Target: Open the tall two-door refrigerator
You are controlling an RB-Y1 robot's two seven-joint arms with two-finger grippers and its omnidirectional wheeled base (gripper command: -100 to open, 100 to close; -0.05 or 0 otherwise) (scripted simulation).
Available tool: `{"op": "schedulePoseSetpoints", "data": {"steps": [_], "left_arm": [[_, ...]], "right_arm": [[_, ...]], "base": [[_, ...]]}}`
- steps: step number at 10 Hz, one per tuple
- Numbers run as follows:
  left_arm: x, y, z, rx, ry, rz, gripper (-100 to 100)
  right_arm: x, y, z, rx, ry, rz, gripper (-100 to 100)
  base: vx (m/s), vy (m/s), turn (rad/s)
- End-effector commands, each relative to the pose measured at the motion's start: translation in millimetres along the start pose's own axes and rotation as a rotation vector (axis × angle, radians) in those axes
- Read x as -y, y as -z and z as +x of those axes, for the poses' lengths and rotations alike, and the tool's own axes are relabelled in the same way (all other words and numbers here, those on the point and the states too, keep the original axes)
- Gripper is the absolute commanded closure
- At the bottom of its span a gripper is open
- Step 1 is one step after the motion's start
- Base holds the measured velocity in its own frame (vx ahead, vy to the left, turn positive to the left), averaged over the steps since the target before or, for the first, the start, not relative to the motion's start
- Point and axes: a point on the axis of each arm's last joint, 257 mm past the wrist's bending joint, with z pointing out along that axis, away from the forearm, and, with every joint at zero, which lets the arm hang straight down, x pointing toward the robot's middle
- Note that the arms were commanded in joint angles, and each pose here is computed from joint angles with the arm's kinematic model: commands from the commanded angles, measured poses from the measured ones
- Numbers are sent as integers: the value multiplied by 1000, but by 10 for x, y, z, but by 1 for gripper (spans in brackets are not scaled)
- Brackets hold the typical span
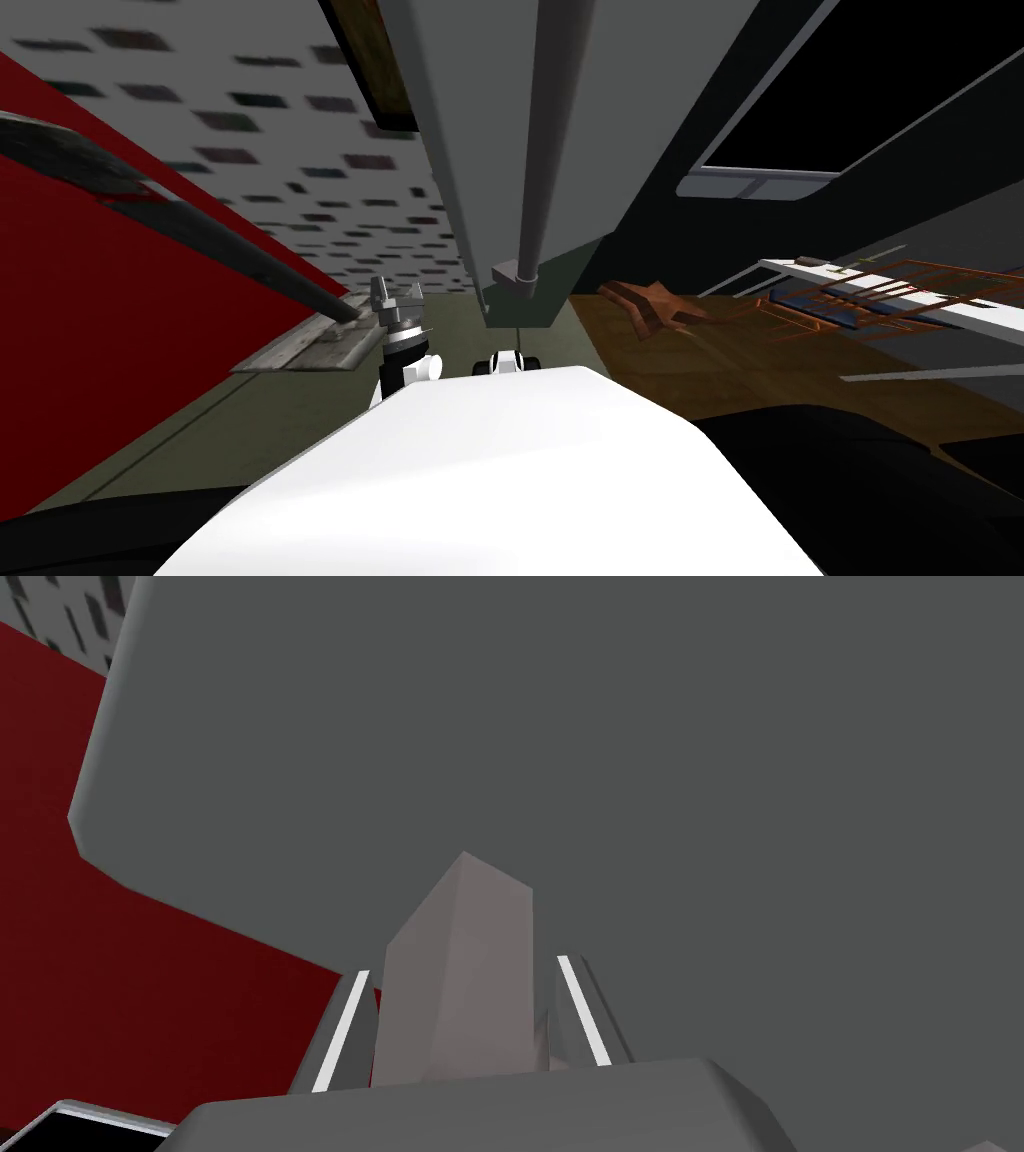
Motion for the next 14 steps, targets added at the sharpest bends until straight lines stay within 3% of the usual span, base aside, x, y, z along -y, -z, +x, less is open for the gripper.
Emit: {"op": "schedulePoseSetpoints", "data": {"steps": [1,2,3,12,13,14], "left_arm": [[0,0,0,0,0,0,0],[0,0,0,0,0,0,0],[0,0,0,0,0,0,0],[0,1,0,0,0,0,0],[0,1,-1,0,0,0,0],[-1,1,-1,0,0,0,0]], "right_arm": [[77,90,-162,50,1,26,100],[114,129,-226,70,2,38,100],[109,127,-179,54,0,39,100],[384,444,-633,196,6,126,100],[489,396,-600,190,14,131,-100],[561,345,-631,196,28,130,-100]], "base": [[-128,-243,152],[-136,-248,184],[-68,-122,47],[-65,-242,168],[-40,-142,33],[-23,-30,-89]]}}
